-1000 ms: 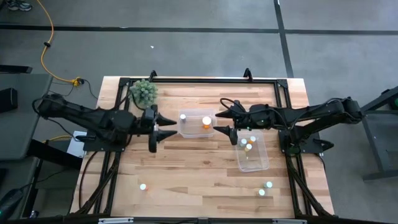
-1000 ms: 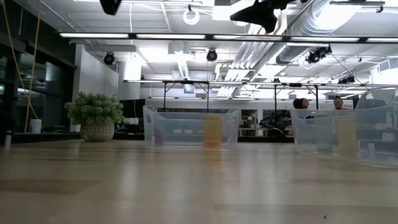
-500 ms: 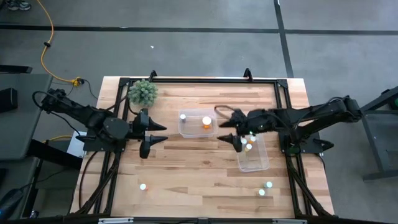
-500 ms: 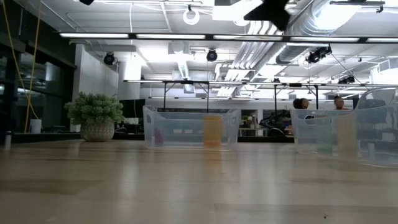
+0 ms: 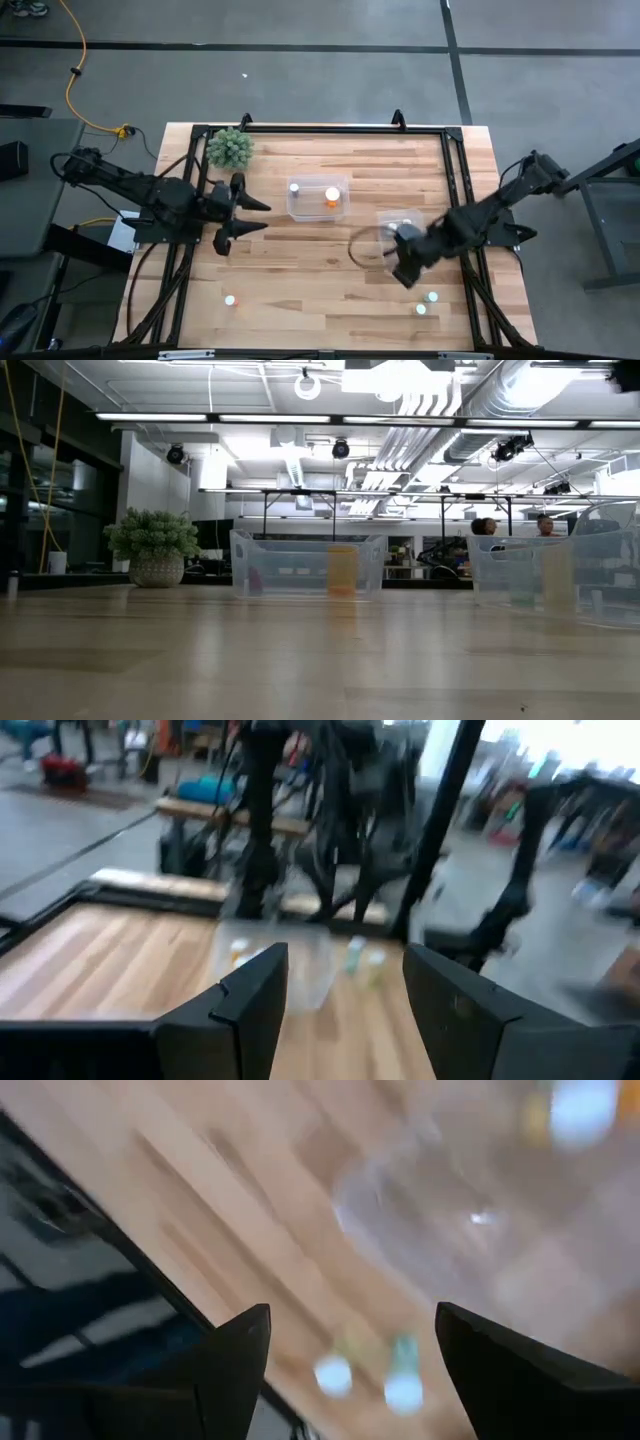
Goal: Pick and place medicine bottles into bin by pill shape (circle, oval)
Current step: Put the blue tablet bottle into the bottom transparent bin
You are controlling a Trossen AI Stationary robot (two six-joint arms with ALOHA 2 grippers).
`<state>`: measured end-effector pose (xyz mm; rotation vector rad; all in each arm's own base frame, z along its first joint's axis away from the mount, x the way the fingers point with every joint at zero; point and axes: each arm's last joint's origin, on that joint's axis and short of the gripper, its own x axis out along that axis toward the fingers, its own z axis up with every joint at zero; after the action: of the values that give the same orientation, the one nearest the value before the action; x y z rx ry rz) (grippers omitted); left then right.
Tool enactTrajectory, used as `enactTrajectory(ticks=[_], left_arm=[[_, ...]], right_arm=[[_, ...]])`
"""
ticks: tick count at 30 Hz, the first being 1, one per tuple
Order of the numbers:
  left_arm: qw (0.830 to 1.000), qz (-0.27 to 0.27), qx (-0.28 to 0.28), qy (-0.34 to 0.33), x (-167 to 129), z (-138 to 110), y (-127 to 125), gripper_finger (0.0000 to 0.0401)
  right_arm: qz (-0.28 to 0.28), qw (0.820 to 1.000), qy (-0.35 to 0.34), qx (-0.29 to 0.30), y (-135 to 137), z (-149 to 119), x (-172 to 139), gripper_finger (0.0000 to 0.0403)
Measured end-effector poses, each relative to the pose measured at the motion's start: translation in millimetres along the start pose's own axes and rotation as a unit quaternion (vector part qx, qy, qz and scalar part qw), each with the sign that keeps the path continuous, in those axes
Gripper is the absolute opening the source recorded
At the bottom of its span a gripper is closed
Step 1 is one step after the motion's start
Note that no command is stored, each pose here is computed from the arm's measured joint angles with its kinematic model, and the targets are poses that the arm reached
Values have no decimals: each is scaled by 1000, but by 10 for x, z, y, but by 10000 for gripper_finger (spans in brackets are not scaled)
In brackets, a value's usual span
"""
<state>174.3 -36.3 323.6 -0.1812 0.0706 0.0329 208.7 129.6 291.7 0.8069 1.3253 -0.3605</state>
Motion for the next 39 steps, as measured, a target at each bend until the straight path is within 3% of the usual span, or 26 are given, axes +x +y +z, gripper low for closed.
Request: enactTrajectory(ticks=[6,11,16,21,27,33,39], left_arm=[[996,-15,-66,-55,26,-175,71,188],[996,-6,-70,-52,43,-221,80,188],[996,-1,-70,-53,43,-221,83,188],[996,-1,-70,-53,43,-221,84,188],[996,0,-71,-56,41,-215,84,188],[996,12,-71,-60,42,-214,90,188],[995,27,-72,-63,40,-212,100,188]], right_arm=[[-76,993,57,63,66,-438,242,277],[-153,979,61,118,55,-686,401,277],[-201,968,49,141,39,-771,511,277],[-165,974,55,143,-44,-775,615,277],[-99,975,56,189,-214,-841,659,277],[-78,973,64,209,-244,-919,796,277],[-92,970,50,219,-299,-909,829,277]])
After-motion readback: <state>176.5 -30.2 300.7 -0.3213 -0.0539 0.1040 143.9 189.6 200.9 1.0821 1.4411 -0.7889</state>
